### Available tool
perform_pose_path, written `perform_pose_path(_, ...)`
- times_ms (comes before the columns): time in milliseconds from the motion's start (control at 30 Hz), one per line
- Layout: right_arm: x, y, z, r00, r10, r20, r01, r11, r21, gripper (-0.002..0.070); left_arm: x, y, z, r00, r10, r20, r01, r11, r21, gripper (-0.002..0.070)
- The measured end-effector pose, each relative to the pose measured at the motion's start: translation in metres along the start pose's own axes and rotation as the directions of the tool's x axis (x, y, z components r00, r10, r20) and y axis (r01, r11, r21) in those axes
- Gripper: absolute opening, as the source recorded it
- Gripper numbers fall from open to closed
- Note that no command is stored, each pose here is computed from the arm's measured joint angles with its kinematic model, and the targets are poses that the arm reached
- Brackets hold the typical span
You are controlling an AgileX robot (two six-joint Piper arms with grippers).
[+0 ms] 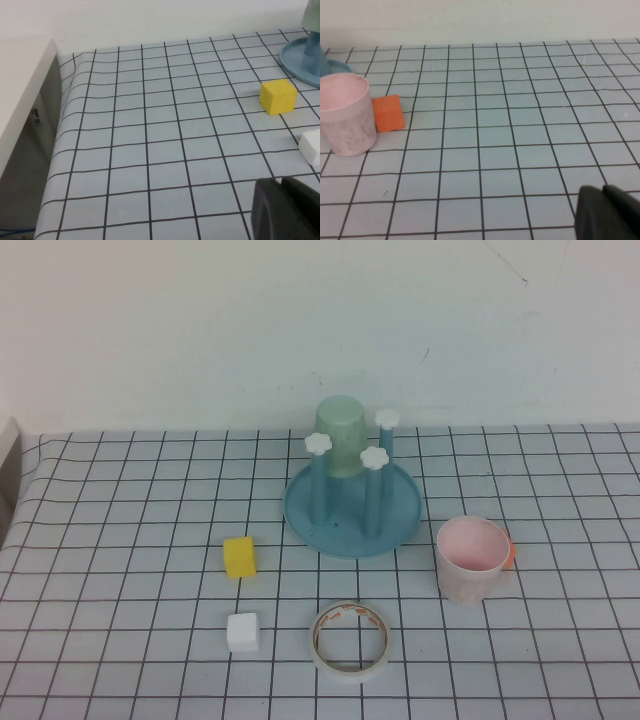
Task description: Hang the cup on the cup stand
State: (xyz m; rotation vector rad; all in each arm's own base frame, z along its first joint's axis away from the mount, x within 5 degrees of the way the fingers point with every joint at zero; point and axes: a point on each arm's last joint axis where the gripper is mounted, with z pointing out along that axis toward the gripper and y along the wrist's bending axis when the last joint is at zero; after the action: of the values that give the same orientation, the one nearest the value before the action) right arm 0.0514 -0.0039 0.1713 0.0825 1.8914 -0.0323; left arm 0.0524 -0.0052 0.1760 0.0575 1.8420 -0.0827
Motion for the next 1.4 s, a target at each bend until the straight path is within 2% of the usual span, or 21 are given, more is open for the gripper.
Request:
perform_pose_path(433, 0.0, 0.0, 0.0, 1.0, 0.0, 0.0, 0.0, 1.0, 0.0, -0.0001, -0.001, 0.0, 0.0, 1.0, 0.0, 0.011, 0.0, 1.0, 0.0, -0.0002)
perform_pose_path(533, -0.002, 0.0, 0.0, 1.0, 0.0, 0.017, 0.0, 1.0, -0.001, -0.0001, -0.005, 0.0, 0.0, 0.998, 0.0, 0.057, 0.0, 1.0, -0.001, -0.0002)
perform_pose_path(633, -0.008, 0.001, 0.001, 0.994, 0.0, 0.11, 0.0, 1.0, -0.006, -0.0001, -0.017, 0.0, -0.001, 0.982, 0.002, 0.188, -0.001, 1.0, -0.002, -0.0002)
perform_pose_path(733, -0.026, 0.001, -0.003, 0.952, 0.002, 0.307, 0.003, 1.0, -0.016, -0.0001, -0.035, 0.0, -0.007, 0.921, 0.0, 0.389, 0.001, 1.0, -0.003, -0.0002)
perform_pose_path(867, -0.047, 0.003, -0.013, 0.841, 0.008, 0.54, 0.008, 1.0, -0.028, -0.0001, -0.056, 0.0, -0.019, 0.783, 0.024, 0.622, -0.016, 1.0, -0.018, -0.0003)
perform_pose_path(933, -0.053, 0.003, -0.017, 0.796, 0.011, 0.605, 0.011, 0.999, -0.031, -0.0001, -0.063, 0.0, -0.026, 0.712, 0.032, 0.701, -0.02, 0.999, -0.025, -0.0002)
perform_pose_path(1067, -0.056, 0.003, -0.02, 0.766, 0.012, 0.642, 0.012, 0.999, -0.033, -0.0001, -0.072, 0.0, -0.036, 0.602, 0.042, 0.798, -0.023, 0.999, -0.036, -0.0002)
perform_pose_path(1167, -0.056, 0.003, -0.02, 0.764, 0.012, 0.645, 0.012, 0.999, -0.033, -0.0001, -0.075, 0.0, -0.039, 0.562, 0.047, 0.825, -0.024, 0.999, -0.041, -0.0002)
perform_pose_path(1400, -0.059, 0.003, -0.022, 0.741, 0.016, 0.671, 0.01, 0.999, -0.035, -0.0001, -0.075, 0.0, -0.04, 0.558, 0.076, 0.826, -0.04, 0.997, -0.064, -0.0002)
